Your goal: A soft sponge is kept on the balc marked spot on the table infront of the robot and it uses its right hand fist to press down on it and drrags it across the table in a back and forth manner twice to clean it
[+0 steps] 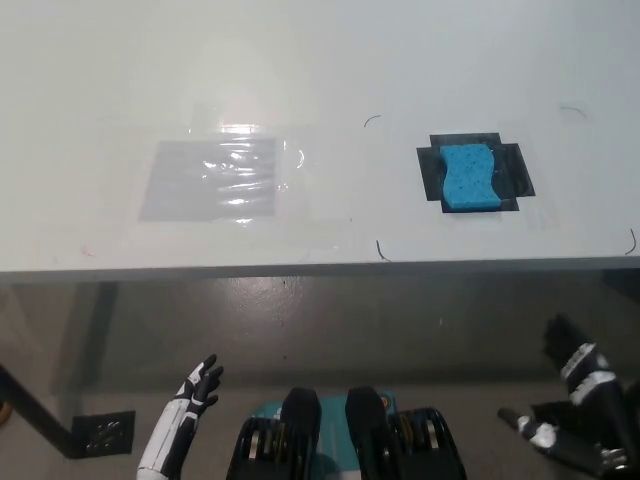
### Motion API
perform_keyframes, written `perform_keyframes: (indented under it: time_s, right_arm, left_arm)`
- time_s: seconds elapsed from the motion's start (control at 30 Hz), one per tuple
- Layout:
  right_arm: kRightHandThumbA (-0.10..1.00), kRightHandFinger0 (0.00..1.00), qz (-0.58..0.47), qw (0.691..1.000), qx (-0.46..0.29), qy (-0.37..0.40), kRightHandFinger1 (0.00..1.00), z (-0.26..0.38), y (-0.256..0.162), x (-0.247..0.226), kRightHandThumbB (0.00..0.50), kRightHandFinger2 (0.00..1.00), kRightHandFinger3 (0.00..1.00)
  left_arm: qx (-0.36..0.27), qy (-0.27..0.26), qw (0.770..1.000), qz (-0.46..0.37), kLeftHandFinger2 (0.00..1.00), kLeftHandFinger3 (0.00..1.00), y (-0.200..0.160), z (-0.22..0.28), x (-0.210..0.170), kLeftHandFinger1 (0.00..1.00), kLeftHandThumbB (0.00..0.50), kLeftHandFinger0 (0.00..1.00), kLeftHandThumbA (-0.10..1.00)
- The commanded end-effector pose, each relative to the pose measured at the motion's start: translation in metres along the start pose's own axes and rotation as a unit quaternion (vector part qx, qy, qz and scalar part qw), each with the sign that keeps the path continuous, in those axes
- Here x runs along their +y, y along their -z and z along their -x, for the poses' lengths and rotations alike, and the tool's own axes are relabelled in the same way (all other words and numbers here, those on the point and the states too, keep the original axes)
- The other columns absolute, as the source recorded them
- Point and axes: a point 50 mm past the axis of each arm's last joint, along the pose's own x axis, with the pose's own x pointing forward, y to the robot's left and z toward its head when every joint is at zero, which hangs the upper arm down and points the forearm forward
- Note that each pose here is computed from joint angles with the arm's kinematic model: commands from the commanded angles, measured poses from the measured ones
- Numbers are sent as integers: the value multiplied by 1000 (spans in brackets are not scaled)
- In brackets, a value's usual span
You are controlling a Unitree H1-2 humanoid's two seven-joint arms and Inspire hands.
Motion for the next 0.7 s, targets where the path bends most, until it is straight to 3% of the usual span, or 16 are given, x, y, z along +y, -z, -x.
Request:
perform_keyframes:
  time_s: [0.0,0.1,0.2,0.23,0.27,0.3,0.33,0.37,0.4,0.43,0.47,0.5,0.53,0.63,0.67]
  right_arm:
    - [1000,1000,-12,982,-185,-22,1000,-9,-120,-34,359,1000,1000]
    - [1000,1000,20,966,-256,-40,1000,-17,-177,-49,398,1000,1000]
    - [1000,1000,41,943,-327,-37,1000,-32,-231,-56,496,1000,1000]
    - [1000,1000,40,931,-361,-45,1000,-40,-251,-57,487,1000,1000]
    - [1000,1000,32,924,-379,-40,1000,-45,-261,-56,441,1000,1000]
    - [1000,1000,21,915,-401,-30,1000,-50,-272,-55,444,1000,1000]
    - [1000,1000,-5,903,-430,-17,1000,-57,-288,-52,380,1000,1000]
    - [1000,827,-34,892,-452,-5,1000,-65,-302,-50,339,1000,1000]
    - [961,406,-64,873,-482,26,737,-74,-319,-46,217,965,965]
    - [988,171,-71,863,-499,28,527,-81,-330,-45,155,749,782]
    - [1000,123,-89,864,-495,7,236,-90,-343,-44,181,328,419]
    - [1000,25,-102,866,-489,-15,47,-97,-353,-43,181,145,220]
    - [1000,1,-105,871,-479,-38,2,-107,-363,-41,197,7,23]
    - [1000,0,-103,877,-468,-45,0,-136,-385,-29,225,0,0]
    - [1000,0,-106,877,-467,-36,0,-155,-391,-18,211,0,0]
  left_arm:
    - [-39,2,999,-14,1000,1000,-13,-6,8,1000,123,1000,1000]
    - [-39,2,999,-15,1000,1000,-13,-7,7,1000,113,1000,1000]
    - [-40,3,999,-18,1000,1000,-10,-4,6,1000,94,1000,1000]
    - [-42,2,999,-20,1000,1000,-9,-4,7,1000,98,1000,1000]
    - [-42,1,999,-17,1000,1000,-9,-3,7,1000,103,1000,1000]
    - [-42,0,999,-13,1000,1000,-9,-3,7,1000,103,1000,1000]
    - [-42,0,999,-13,1000,1000,-9,-3,7,1000,92,1000,1000]
    - [-42,-1,999,-9,1000,1000,-10,-3,7,1000,89,1000,1000]
    - [-40,-2,999,-9,1000,1000,-11,-3,7,1000,88,1000,1000]
    - [-42,-1,999,-10,1000,1000,-12,-4,7,1000,80,1000,1000]
    - [-43,-1,999,-12,1000,1000,-12,-4,7,1000,71,1000,1000]
    - [-45,0,999,-13,1000,1000,-12,-5,7,1000,78,1000,1000]
    - [-46,1,999,-15,1000,1000,-13,-5,7,1000,81,1000,1000]
    - [-45,-1,999,-15,1000,1000,-12,-5,9,1000,98,1000,1000]
    - [-47,-1,999,-15,1000,1000,-13,-5,9,1000,92,1000,1000]
